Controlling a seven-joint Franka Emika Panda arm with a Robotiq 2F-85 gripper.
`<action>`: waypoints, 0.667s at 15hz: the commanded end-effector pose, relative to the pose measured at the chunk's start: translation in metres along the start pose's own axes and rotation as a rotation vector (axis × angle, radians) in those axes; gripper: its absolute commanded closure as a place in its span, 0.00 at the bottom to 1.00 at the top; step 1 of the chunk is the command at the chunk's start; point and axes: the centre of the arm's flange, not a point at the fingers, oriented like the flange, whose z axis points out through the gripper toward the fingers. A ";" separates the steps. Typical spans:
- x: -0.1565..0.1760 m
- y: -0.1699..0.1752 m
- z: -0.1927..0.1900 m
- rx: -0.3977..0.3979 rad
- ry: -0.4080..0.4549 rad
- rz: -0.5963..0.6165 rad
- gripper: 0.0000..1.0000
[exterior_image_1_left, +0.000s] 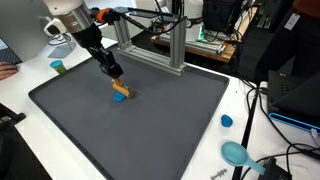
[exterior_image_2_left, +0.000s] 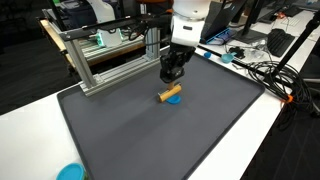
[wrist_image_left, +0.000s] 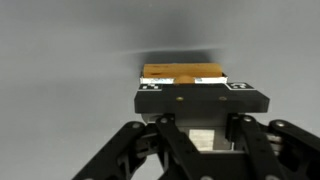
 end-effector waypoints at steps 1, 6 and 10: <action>0.003 0.008 0.039 -0.009 -0.116 0.014 0.78; -0.001 -0.002 0.013 -0.003 0.074 -0.029 0.78; -0.033 -0.045 -0.056 -0.059 0.170 -0.213 0.78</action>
